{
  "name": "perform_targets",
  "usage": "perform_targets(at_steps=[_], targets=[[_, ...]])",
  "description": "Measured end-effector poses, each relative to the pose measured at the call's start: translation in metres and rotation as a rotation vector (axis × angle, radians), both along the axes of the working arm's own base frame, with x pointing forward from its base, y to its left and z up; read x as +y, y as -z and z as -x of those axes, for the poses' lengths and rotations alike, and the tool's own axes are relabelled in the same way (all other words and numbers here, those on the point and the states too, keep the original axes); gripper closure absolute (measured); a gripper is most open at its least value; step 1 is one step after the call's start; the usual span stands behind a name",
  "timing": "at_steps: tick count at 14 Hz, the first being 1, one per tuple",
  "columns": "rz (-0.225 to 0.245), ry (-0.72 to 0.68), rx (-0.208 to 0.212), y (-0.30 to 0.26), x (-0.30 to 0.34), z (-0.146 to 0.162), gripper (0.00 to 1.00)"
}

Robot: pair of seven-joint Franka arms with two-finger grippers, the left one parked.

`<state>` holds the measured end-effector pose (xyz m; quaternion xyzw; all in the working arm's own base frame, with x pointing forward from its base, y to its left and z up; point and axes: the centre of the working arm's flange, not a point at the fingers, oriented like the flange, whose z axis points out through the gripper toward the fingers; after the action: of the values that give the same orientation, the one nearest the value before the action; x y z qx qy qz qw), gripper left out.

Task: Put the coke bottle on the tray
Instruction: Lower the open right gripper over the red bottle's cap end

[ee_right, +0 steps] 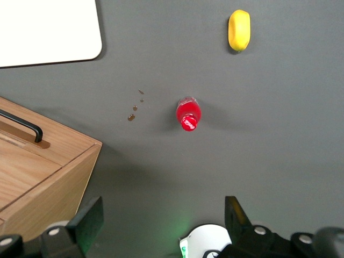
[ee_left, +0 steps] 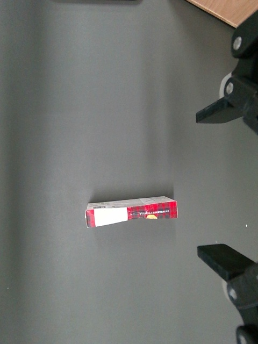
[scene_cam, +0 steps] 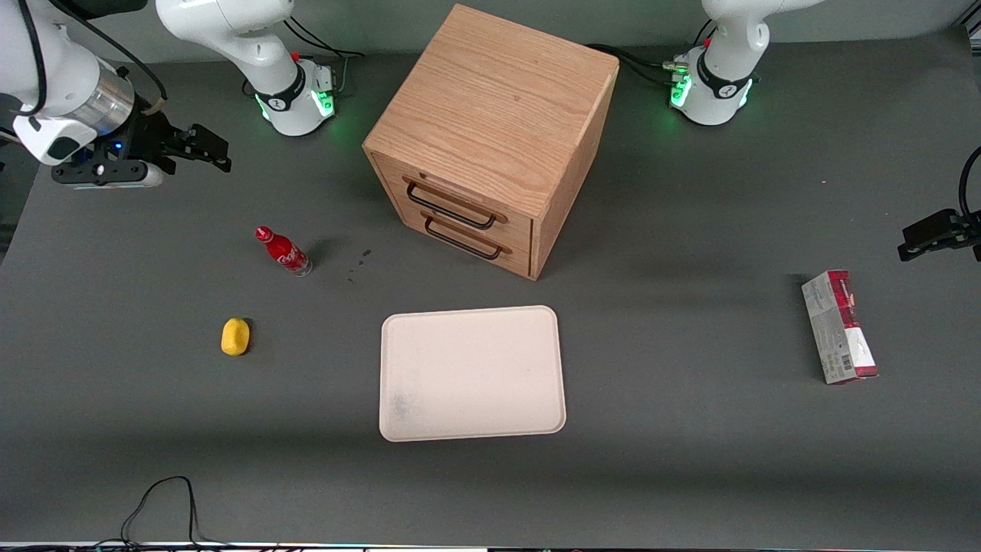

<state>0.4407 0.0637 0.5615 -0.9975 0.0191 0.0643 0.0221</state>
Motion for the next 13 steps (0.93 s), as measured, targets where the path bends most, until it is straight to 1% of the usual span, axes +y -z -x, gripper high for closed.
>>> perform_targets(at_steps=[2, 5, 8, 11, 13], targets=[[-0.001, 0.0, -0.003, 0.003, 0.0, 0.002, 0.0], [-0.003, 0.003, -0.024, 0.015, 0.001, -0.003, 0.0], [-0.004, 0.009, -0.048, 0.051, 0.002, -0.01, 0.0], [0.0, 0.013, -0.036, 0.089, 0.002, -0.009, 0.0], [0.001, 0.017, -0.048, 0.114, 0.001, -0.007, 0.0]])
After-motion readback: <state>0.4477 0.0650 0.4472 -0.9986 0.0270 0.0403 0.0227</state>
